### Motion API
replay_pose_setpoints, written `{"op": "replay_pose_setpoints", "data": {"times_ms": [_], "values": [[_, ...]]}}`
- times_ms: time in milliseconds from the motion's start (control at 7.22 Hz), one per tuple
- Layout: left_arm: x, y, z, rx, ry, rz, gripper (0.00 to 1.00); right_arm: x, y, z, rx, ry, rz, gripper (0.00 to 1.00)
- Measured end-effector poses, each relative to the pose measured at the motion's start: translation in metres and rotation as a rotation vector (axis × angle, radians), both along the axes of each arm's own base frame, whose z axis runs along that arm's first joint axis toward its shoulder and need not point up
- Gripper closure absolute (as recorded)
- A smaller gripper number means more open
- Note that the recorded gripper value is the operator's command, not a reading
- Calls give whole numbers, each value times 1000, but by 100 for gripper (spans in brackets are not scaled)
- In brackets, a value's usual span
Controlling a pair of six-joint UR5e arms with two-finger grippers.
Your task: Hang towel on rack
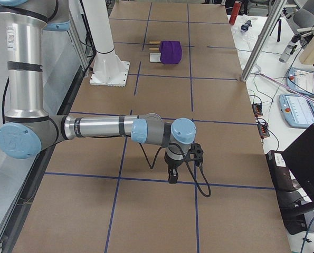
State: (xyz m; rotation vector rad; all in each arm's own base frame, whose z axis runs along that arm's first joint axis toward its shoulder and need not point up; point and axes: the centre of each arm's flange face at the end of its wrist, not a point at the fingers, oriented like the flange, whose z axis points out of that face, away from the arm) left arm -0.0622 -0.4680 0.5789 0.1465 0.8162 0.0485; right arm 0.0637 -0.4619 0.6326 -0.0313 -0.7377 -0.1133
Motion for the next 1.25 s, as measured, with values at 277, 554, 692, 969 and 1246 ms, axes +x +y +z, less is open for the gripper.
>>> {"op": "replay_pose_setpoints", "data": {"times_ms": [277, 554, 692, 969, 1246], "values": [[2, 0, 4, -45, 5, -30, 0, 0, 5, -12, 14, -2, 8, 0], [6, 3, 6, -91, 9, -53, 0, 0, 7, -15, 17, -4, 11, 0], [13, 4, 6, -111, 6, -40, 0, -1, 7, -14, 16, -6, 11, 0], [26, 8, 8, -135, -2, -12, 0, -1, 10, -12, 12, -8, 11, 0], [29, 11, 13, -151, 1, -7, 0, -1, 12, -11, 12, -9, 10, 0]]}}
